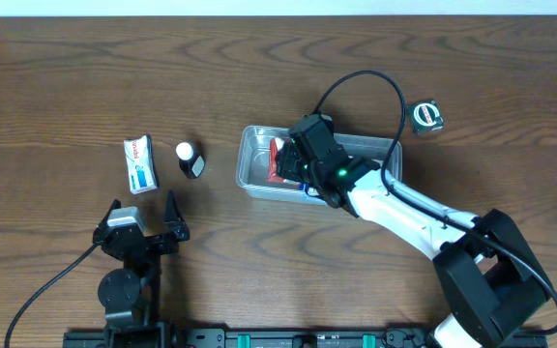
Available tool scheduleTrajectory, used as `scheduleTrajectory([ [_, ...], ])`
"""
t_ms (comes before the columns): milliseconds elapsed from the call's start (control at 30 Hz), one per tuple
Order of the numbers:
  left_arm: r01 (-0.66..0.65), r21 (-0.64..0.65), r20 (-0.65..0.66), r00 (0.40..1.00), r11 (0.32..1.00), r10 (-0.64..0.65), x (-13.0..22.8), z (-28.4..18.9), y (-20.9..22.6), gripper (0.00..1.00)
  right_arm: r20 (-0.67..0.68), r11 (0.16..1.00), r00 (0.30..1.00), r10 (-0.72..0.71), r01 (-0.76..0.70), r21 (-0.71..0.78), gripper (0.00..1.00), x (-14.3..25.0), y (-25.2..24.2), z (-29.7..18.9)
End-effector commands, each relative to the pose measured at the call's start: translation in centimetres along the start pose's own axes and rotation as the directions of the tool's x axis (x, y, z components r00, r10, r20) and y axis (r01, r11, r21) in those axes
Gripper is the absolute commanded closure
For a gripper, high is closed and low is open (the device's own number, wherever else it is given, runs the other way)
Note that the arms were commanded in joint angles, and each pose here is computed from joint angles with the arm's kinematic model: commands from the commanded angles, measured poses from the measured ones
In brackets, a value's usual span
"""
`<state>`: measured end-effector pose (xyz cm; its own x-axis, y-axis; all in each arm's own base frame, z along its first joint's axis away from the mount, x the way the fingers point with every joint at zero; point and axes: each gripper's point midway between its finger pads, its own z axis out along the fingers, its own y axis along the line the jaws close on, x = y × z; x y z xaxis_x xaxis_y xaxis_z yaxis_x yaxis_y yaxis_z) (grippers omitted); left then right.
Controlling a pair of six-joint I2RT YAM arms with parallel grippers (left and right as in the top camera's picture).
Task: Pack container
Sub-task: 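Carry the red packet into the container's left side and lower it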
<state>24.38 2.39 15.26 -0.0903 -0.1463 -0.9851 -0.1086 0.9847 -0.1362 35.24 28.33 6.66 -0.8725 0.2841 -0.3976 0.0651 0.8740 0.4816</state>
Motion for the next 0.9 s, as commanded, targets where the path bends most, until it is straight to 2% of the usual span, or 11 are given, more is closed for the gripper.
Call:
scheduleTrajectory([
  [0,-0.016,-0.005,-0.046,0.999,1.0,0.016,1.5,0.07,0.21,0.02,0.019,1.0,1.0,0.016,-0.016,0.019,0.49,0.07,0.21,0.25],
  [567,-0.017,-0.005,-0.046,0.999,1.0,0.016,1.5,0.07,0.21,0.02,0.037,0.998,0.999,0.03,-0.032,0.062,0.5,-0.01,-0.61,0.21],
  [867,-0.017,-0.005,-0.046,0.999,1.0,0.016,1.5,0.07,0.21,0.02,0.038,0.998,0.999,0.03,-0.032,0.06,0.45,-0.03,-0.57,0.21],
])
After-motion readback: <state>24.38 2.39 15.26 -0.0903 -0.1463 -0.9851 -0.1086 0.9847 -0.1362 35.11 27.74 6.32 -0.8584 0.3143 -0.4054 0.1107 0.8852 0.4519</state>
